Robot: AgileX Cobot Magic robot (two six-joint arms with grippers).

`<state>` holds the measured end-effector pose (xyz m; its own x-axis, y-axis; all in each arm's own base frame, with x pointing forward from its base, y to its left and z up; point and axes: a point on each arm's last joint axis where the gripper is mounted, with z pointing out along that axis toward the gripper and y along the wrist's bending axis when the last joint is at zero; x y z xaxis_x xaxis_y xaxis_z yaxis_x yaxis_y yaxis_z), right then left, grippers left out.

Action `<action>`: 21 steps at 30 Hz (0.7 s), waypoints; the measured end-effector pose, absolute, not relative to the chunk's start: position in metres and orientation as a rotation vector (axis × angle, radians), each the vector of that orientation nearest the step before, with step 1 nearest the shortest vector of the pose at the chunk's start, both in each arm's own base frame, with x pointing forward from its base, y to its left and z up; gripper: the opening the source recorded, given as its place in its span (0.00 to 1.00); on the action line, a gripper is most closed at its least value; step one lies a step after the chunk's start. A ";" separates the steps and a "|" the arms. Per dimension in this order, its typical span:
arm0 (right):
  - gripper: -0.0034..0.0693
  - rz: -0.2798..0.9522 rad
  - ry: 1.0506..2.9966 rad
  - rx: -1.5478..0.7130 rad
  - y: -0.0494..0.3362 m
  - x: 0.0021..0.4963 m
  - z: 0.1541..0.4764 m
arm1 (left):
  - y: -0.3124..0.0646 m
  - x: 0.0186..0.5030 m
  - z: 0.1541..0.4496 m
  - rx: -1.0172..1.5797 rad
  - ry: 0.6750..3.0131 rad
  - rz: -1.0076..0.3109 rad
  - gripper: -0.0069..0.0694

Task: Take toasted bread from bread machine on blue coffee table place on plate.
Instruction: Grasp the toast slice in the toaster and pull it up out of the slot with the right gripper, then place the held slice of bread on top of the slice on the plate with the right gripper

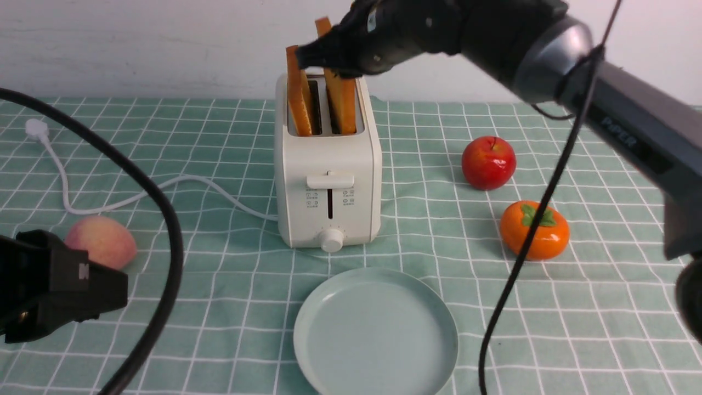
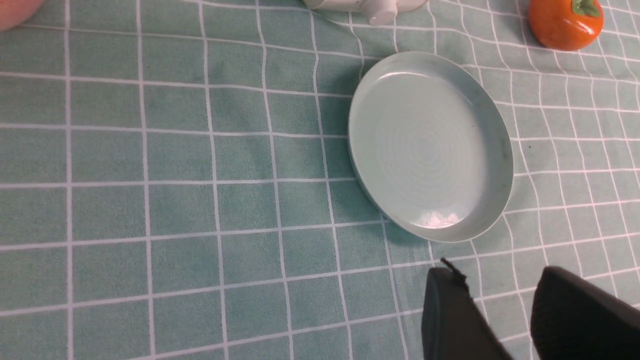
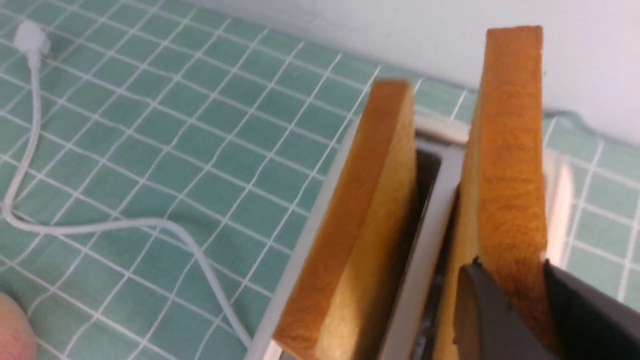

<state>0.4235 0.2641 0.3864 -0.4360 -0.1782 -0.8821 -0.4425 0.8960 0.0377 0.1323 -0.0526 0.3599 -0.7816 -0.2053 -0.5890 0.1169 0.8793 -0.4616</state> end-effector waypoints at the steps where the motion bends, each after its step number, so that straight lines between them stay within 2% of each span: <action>1: 0.20 0.323 2.002 -0.433 0.255 0.417 0.403 | -0.053 0.132 0.360 -0.063 2.386 -0.639 0.40; 2: 0.20 0.326 1.972 -0.401 0.239 0.408 0.428 | -0.053 0.132 0.360 -0.062 2.390 -0.639 0.40; 3: 0.20 0.328 1.971 -0.401 0.239 0.408 0.428 | -0.053 0.132 0.359 -0.062 2.392 -0.638 0.40; 5: 0.20 0.332 1.949 -0.351 0.214 0.395 0.457 | -0.053 0.131 0.359 -0.060 2.398 -0.638 0.40; 6: 0.20 0.338 1.944 -0.298 0.187 0.381 0.479 | -0.053 0.131 0.359 -0.058 2.405 -0.638 0.40; 8: 0.20 0.346 1.940 -0.241 0.158 0.364 0.496 | -0.053 0.131 0.358 -0.057 2.409 -0.637 0.40; 9: 0.20 0.342 1.952 -0.238 0.156 0.364 0.493 | -0.053 0.131 0.358 -0.057 2.410 -0.637 0.40; 10: 0.20 0.344 1.963 -0.203 0.138 0.349 0.498 | -0.053 0.131 0.358 -0.056 2.412 -0.637 0.40; 12: 0.20 0.345 1.991 -0.185 0.127 0.339 0.495 | -0.053 0.130 0.358 -0.056 2.414 -0.637 0.40; 15: 0.20 0.354 2.140 -0.161 0.112 0.313 0.459 | -0.053 0.130 0.358 -0.056 2.415 -0.637 0.40; 16: 0.20 0.361 2.134 -0.160 0.112 0.311 0.461 | -0.053 0.130 0.358 -0.056 2.415 -0.637 0.40; 19: 0.20 0.506 2.341 -0.134 0.120 0.291 0.403 | -0.053 0.130 0.358 -0.055 2.417 -0.637 0.40; 20: 0.20 0.589 2.391 -0.134 0.128 0.286 0.386 | -0.053 0.130 0.358 -0.055 2.419 -0.638 0.40; 21: 0.20 0.596 2.416 -0.125 0.129 0.285 0.377 | -0.053 0.130 0.358 -0.055 2.419 -0.638 0.40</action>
<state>0.2846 0.1294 0.3774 -0.7913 0.0578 -0.6087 -0.2320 0.8927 0.3864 0.1300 -0.0528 0.3579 -0.8017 -0.1903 -0.5666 0.1140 0.8819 -0.4575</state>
